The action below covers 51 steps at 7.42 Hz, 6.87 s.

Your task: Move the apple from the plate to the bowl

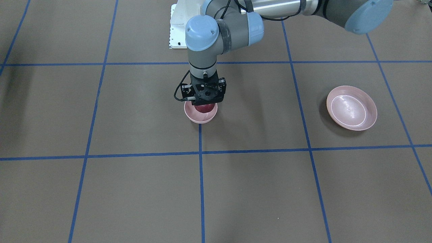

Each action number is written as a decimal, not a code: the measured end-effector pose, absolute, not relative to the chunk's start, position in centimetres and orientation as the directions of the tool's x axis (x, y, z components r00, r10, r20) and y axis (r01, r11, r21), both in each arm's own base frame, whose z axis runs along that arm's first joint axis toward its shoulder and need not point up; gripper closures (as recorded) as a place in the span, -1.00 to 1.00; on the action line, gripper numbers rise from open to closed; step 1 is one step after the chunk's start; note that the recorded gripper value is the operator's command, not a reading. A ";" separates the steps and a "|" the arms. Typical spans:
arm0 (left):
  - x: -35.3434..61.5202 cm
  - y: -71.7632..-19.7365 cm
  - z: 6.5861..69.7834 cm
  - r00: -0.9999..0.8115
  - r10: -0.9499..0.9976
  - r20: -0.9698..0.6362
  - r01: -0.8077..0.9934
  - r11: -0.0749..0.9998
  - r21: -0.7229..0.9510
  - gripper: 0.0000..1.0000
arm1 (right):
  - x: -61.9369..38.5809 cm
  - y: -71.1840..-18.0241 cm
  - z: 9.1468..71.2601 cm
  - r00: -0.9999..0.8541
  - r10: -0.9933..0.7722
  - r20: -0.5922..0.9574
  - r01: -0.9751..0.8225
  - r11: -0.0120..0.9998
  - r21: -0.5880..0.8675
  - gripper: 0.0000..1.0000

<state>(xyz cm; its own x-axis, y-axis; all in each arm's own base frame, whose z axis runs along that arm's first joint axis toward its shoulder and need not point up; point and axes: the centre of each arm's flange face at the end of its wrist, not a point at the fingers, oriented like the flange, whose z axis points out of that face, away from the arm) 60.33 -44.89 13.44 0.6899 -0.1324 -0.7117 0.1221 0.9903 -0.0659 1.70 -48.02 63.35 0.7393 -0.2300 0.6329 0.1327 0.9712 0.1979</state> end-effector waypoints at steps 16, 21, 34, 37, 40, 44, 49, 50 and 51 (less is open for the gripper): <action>32.7 -52.3 29.0 0.720 0.200 -0.664 -0.106 0.978 0.179 -0.96 | 1.7 -48.1 63.6 0.739 -0.226 0.635 0.132 0.972 0.192 -1.00; 5.3 -53.7 49.0 0.772 0.185 -0.608 -0.120 0.982 0.146 -0.96 | 4.3 -47.5 65.5 0.752 -0.157 0.640 0.080 0.986 0.147 -1.00; -5.9 -46.3 63.2 0.664 0.019 -0.747 0.058 0.995 0.077 -0.96 | 4.7 -47.3 66.1 0.751 -0.131 0.647 0.060 0.990 0.130 -1.00; -6.3 -45.7 63.8 0.666 0.000 -0.746 0.067 0.996 0.060 -0.96 | 4.7 -47.3 66.0 0.751 -0.127 0.648 0.056 0.990 0.129 -1.00; -6.4 -45.3 64.4 0.667 -0.011 -0.745 0.068 0.997 0.047 -0.96 | 4.6 -47.3 65.9 0.746 -0.126 0.654 0.054 0.990 0.129 -1.00; -6.4 -45.3 64.4 0.667 -0.010 -0.745 0.069 0.996 0.048 -0.96 | 4.6 -47.4 65.9 0.745 -0.116 0.656 0.046 0.991 0.123 -1.00; -6.4 -45.3 64.3 0.667 -0.009 -0.745 0.069 0.996 0.049 -0.96 | 4.6 -47.4 65.8 0.745 -0.114 0.658 0.043 0.992 0.122 -1.00; -6.4 -45.2 64.3 0.667 -0.010 -0.745 0.069 0.996 0.049 -0.96 | 4.6 -47.4 65.8 0.745 -0.113 0.658 0.043 0.992 0.122 -1.00; -6.4 -45.2 64.3 0.667 -0.011 -0.745 0.070 0.996 0.048 -0.96 | 4.6 -47.4 65.8 0.745 -0.113 0.658 0.043 0.992 0.121 -1.00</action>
<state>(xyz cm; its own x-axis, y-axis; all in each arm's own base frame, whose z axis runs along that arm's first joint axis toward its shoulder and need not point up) -6.42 -45.20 64.33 0.6667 -0.0106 -0.7452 0.0700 0.9964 0.0484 4.60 -47.42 65.83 0.7447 -0.1129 0.6577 0.0430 0.9917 0.1215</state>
